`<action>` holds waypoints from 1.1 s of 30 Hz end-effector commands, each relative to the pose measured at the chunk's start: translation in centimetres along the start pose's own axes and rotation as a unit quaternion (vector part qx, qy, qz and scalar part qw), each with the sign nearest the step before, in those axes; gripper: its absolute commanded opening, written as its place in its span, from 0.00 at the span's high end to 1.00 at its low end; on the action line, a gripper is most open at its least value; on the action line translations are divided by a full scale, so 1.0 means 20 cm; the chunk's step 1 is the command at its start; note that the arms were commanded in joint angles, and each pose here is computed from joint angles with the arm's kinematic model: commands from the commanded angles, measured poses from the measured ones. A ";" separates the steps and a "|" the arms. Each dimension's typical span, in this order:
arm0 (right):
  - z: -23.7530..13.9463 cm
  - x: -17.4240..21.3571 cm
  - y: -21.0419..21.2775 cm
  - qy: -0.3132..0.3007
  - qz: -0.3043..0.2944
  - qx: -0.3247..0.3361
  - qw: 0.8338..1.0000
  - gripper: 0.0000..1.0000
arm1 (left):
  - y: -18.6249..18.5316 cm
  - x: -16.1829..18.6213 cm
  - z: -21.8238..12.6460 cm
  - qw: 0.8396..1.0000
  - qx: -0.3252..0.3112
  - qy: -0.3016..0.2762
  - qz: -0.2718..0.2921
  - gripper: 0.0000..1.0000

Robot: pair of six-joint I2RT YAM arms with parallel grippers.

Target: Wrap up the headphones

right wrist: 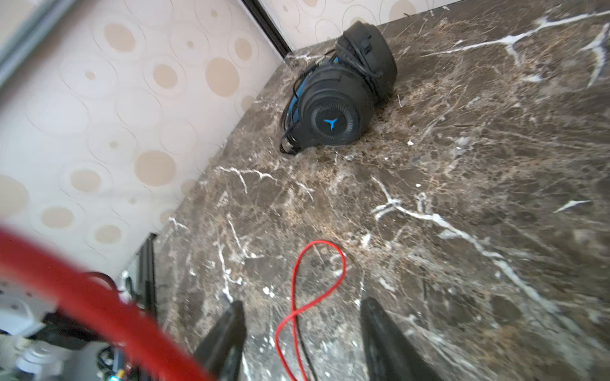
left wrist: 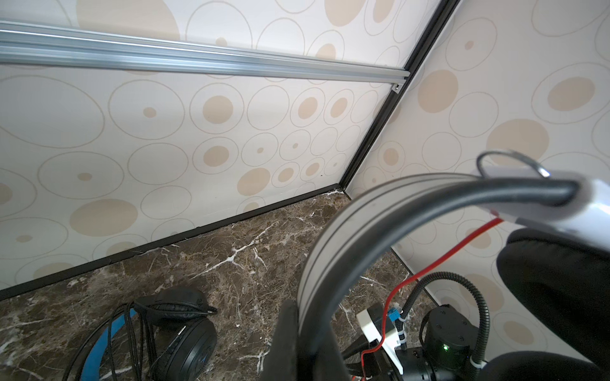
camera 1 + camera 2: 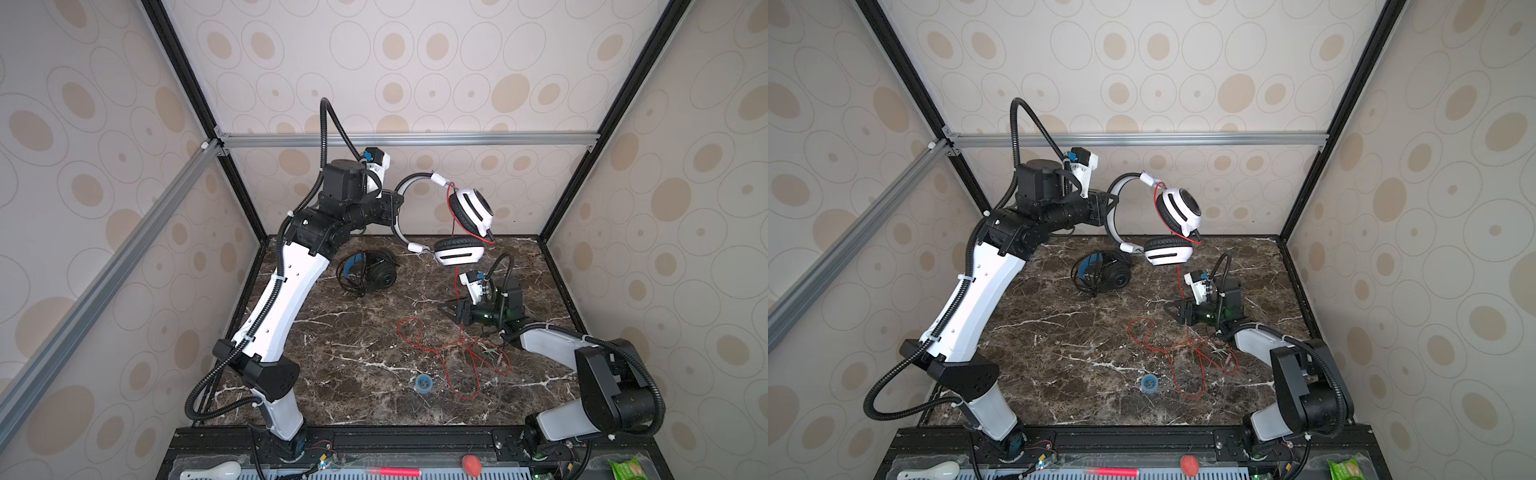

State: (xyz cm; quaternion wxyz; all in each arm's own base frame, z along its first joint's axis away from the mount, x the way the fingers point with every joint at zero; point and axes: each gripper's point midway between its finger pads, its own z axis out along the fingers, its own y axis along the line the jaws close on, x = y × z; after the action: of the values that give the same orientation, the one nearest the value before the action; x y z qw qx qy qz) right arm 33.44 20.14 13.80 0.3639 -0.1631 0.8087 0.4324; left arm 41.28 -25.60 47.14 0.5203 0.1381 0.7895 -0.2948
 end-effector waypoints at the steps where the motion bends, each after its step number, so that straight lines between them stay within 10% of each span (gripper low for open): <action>1: -0.04 0.00 0.04 -0.001 -0.027 0.015 1.000 0.59 | 0.01 -0.22 -0.12 0.996 0.006 -0.074 -0.038 1.00; 10: -0.11 0.06 0.13 0.043 -0.067 0.048 0.996 0.98 | 0.28 -0.25 -0.18 0.987 -0.054 -0.112 -0.098 1.00; 33: -0.16 0.11 0.80 0.148 -0.314 0.038 0.937 1.00 | 0.79 -0.02 -0.01 0.940 -0.248 -0.146 -0.181 1.00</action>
State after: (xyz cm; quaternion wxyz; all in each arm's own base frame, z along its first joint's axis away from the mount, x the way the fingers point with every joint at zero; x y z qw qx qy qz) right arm 21.97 27.06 23.41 0.3840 -0.4325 0.7733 0.2599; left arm 49.36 -14.21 38.05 0.5260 -0.1415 0.8185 -0.1827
